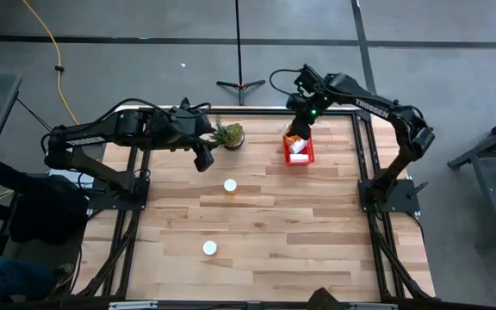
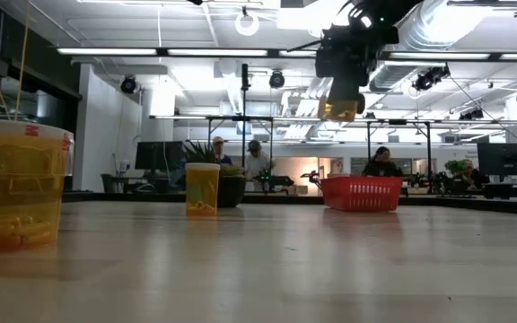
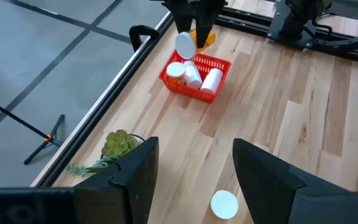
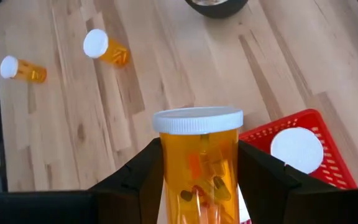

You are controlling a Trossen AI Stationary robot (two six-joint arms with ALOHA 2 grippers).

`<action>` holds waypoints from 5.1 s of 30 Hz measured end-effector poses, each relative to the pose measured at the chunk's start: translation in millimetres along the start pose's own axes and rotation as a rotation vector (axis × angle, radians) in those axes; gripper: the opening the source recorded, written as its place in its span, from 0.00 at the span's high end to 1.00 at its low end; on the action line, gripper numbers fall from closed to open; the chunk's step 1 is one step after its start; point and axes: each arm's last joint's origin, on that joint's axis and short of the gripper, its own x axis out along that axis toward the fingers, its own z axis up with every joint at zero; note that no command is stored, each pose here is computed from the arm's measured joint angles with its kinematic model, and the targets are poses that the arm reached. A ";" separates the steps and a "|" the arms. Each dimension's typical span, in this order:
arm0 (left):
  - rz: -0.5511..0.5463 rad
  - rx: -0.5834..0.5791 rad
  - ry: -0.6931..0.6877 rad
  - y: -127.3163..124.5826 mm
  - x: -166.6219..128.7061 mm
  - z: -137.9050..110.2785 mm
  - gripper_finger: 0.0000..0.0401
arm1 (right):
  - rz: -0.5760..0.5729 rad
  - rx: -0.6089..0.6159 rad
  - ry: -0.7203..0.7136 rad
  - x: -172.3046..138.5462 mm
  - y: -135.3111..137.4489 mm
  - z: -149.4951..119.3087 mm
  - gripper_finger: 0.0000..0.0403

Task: Pick and place pill bottles into a basket
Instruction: Put the middle left orange pill bottle into the bin, then put the top orange pill bottle into the red bin

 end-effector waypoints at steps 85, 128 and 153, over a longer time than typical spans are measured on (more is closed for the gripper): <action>0.000 -0.084 0.002 0.0 0.0 -0.1 0.40 | -0.654 0.219 -0.610 117.0 3.2 -145.8 0.58; -0.022 -0.042 0.011 -0.4 -0.1 -0.7 0.40 | -0.661 0.183 -0.377 97.5 29.8 -104.4 0.19; -0.137 0.028 0.058 -1.6 -31.1 -30.4 0.40 | -0.176 -0.115 -0.767 37.4 144.7 -55.2 0.19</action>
